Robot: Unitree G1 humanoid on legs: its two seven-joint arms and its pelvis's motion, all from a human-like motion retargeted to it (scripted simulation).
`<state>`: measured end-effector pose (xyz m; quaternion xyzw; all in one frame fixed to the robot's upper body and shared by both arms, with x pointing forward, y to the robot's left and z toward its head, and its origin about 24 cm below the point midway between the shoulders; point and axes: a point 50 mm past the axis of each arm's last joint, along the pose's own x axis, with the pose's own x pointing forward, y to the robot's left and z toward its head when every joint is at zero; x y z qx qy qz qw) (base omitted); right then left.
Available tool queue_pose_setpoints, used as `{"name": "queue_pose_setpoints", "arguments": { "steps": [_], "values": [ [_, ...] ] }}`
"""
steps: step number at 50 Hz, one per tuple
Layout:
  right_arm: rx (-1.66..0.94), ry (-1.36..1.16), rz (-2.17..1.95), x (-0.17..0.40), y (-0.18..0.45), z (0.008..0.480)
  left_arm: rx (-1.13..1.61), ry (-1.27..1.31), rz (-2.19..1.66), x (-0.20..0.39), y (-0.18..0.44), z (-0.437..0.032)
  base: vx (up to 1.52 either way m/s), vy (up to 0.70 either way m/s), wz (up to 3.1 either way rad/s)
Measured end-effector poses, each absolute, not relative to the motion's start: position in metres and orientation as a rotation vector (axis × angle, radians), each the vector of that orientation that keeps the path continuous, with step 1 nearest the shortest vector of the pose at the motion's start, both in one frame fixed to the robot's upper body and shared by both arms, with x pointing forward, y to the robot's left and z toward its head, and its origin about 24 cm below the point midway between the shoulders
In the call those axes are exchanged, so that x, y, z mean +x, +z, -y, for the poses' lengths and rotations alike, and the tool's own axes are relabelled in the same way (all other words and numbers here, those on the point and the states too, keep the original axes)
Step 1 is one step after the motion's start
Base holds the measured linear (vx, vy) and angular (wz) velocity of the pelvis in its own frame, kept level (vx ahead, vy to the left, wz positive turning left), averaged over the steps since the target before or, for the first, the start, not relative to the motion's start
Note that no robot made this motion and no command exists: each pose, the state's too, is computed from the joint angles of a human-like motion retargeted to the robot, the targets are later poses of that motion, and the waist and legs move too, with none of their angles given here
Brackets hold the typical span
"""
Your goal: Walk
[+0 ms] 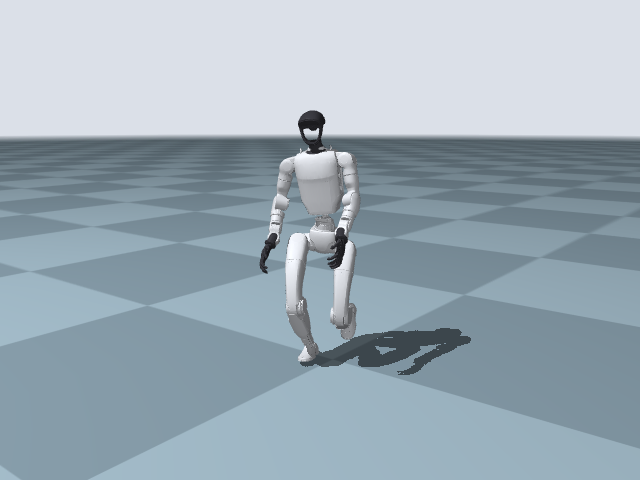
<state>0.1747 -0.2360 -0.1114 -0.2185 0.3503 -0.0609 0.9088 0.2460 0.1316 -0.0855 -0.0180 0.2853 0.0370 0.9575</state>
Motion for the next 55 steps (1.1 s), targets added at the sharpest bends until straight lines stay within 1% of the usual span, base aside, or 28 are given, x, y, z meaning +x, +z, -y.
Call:
{"name": "queue_pose_setpoints", "arguments": {
  "steps": [4, 7, 11, 13, 15, 17, 20, 24, 27, 30, 32, 35, 37, 39, 41, 43, 45, 49, 52, 55],
  "values": [
    [-0.393, -0.119, -0.360, 0.261, -0.046, 0.209, -0.017, 0.080, -0.878, 0.165, -0.139, -0.145, 0.00, 0.00, -0.29],
    [-0.330, -0.110, -0.105, 0.302, 0.011, 0.192, -0.052, 0.126, -1.025, 0.110, -0.159, -0.161, 0.02, 0.02, -0.20],
    [-0.249, -0.075, 0.137, 0.323, 0.070, 0.175, -0.101, 0.205, -1.138, 0.057, -0.167, -0.180, 0.01, 0.01, 0.05],
    [-0.224, -0.058, 0.195, 0.322, 0.083, 0.170, -0.111, 0.241, -1.160, 0.043, -0.167, -0.187, 0.01, 0.02, 0.09],
    [-0.221, -0.040, 0.205, 0.318, 0.082, 0.166, -0.113, 0.263, -1.163, 0.037, -0.166, -0.189, 0.00, 0.00, 0.00],
    [-0.231, -0.020, 0.164, 0.308, 0.067, 0.162, -0.109, 0.292, -1.135, 0.044, -0.165, -0.189, 0.00, 0.00, 0.00],
    [-0.262, 0.009, 0.035, 0.289, 0.030, 0.158, -0.098, 0.344, -1.037, 0.078, -0.158, -0.188, 0.00, 0.00, 0.00],
    [-0.350, 0.042, -0.236, 0.248, -0.036, 0.166, -0.099, 0.341, -0.785, 0.164, -0.128, -0.172, -0.03, 0.04, 0.16],
    [-0.422, 0.051, -0.442, 0.207, -0.078, 0.185, -0.114, 0.289, -0.541, 0.234, -0.083, -0.155, -0.03, 0.03, 0.27],
    [-0.471, 0.023, -0.609, 0.167, -0.103, 0.211, -0.142, 0.217, -0.287, 0.291, -0.025, -0.142, 0.00, 0.00, 0.00],
    [-0.494, -0.008, -0.701, 0.142, -0.112, 0.229, -0.152, 0.163, -0.124, 0.318, 0.016, -0.136, 0.02, -0.02, -0.30],
    [-0.520, -0.060, -0.802, 0.113, -0.118, 0.251, -0.144, 0.092, 0.092, 0.343, 0.073, -0.129, 0.01, -0.04, -0.42],
    [-0.533, -0.088, -0.837, 0.100, -0.119, 0.261, -0.138, 0.059, 0.193, 0.350, 0.100, -0.125, -0.01, -0.06, -0.36],
    [-0.535, -0.107, -0.848, 0.093, -0.119, 0.264, -0.149, 0.033, 0.244, 0.350, 0.113, -0.122, -0.02, -0.07, -0.24],
    [-0.524, -0.122, -0.838, 0.091, -0.118, 0.262, -0.166, 0.012, 0.243, 0.346, 0.111, -0.119, 0.00, -0.07, -0.37],
    [-0.500, -0.139, -0.795, 0.101, -0.116, 0.256, -0.183, -0.006, 0.200, 0.339, 0.097, -0.118, 0.04, -0.07, -0.76],
    [-0.469, -0.148, -0.714, 0.124, -0.108, 0.248, -0.196, -0.024, 0.127, 0.329, 0.077, -0.118, 0.02, -0.08, -0.88],
    [-0.416, -0.123, -0.465, 0.192, -0.076, 0.221, -0.201, -0.066, -0.104, 0.295, 0.016, -0.112, -0.03, -0.07, -0.30],
    [-0.379, -0.097, -0.236, 0.243, -0.033, 0.198, -0.206, -0.058, -0.308, 0.258, -0.034, -0.117, -0.01, -0.02, -0.01],
    [-0.341, -0.091, 0.006, 0.282, 0.022, 0.180, -0.217, 0.002, -0.502, 0.212, -0.077, -0.134, 0.00, 0.00, -0.13]
  ]
}}
